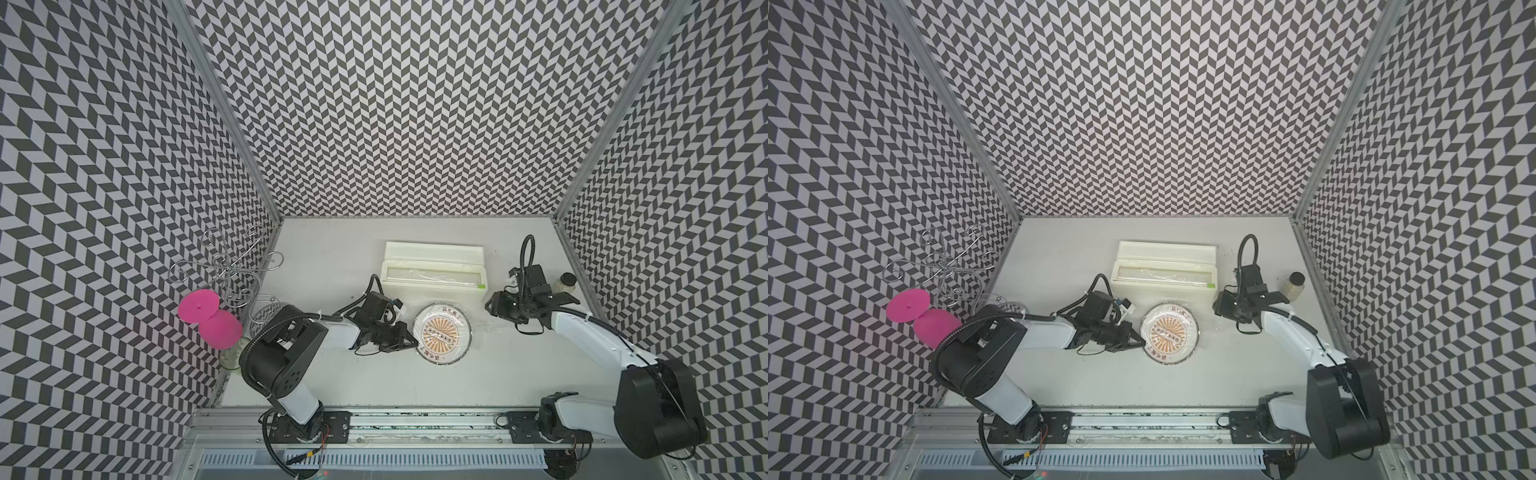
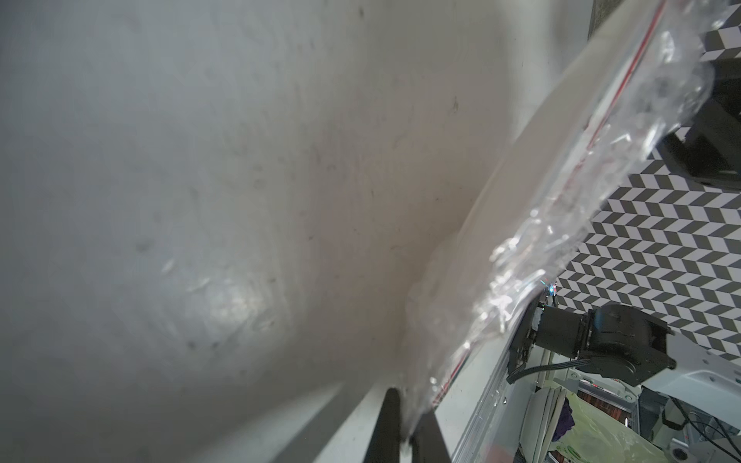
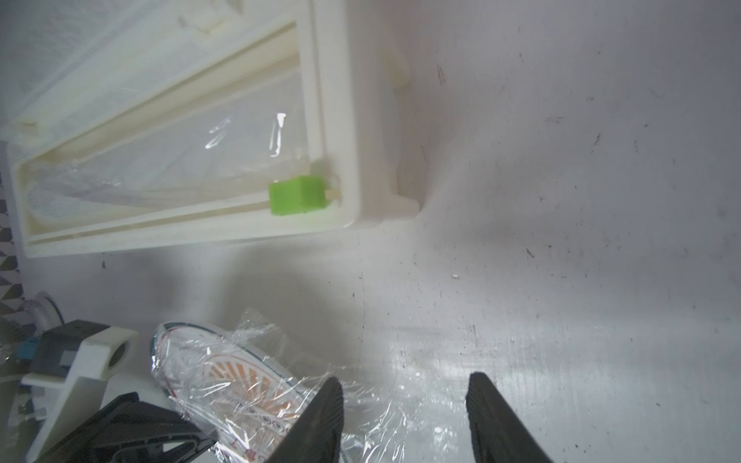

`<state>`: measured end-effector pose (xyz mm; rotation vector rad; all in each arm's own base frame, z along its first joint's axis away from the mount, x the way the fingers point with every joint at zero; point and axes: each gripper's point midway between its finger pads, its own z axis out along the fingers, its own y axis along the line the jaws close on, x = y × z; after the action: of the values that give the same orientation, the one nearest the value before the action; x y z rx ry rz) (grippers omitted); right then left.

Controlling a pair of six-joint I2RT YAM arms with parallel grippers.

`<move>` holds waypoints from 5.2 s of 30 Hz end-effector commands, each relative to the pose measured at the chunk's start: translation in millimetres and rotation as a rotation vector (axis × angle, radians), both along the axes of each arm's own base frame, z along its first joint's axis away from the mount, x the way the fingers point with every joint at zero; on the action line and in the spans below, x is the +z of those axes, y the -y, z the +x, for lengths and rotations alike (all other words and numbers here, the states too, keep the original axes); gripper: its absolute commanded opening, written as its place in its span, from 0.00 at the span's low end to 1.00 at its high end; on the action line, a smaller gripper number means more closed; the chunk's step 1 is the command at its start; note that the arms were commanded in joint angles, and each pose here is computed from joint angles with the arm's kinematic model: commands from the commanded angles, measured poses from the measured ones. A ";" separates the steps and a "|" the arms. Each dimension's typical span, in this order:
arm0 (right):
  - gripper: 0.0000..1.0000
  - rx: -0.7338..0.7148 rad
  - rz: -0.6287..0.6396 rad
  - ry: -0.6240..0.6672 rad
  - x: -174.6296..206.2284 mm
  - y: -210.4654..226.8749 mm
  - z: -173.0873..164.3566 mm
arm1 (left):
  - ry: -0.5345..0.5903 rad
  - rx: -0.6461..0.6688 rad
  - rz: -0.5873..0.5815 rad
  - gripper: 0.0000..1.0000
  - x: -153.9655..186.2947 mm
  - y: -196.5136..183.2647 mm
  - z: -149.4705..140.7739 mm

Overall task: Wrap the plate with plastic wrap
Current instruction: Pick up the plate at the center of the board, then cover the plate with plastic wrap.

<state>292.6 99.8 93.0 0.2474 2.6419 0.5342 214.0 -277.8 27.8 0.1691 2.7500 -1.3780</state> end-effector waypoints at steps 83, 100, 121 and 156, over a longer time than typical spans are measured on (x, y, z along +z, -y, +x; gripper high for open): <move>0.00 0.407 0.809 -0.025 68.6 -180.5 -62.9 | 0.172 0.220 -0.193 0.70 120.7 -75.8 35.4; 0.09 0.270 0.969 -0.037 100.4 -183.9 -53.1 | 0.327 0.260 -0.282 0.13 155.4 -49.1 57.4; 0.59 0.415 0.573 0.173 117.1 -107.5 3.3 | 0.350 -0.026 -0.362 0.00 160.2 -43.4 48.0; 0.09 0.490 0.725 0.215 127.5 -120.7 -9.4 | 0.292 -0.040 -0.345 0.00 143.5 -38.9 30.6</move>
<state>272.4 220.2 198.2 -0.1965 2.2862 1.6072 252.5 -236.4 159.6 0.3046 2.3021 -1.6385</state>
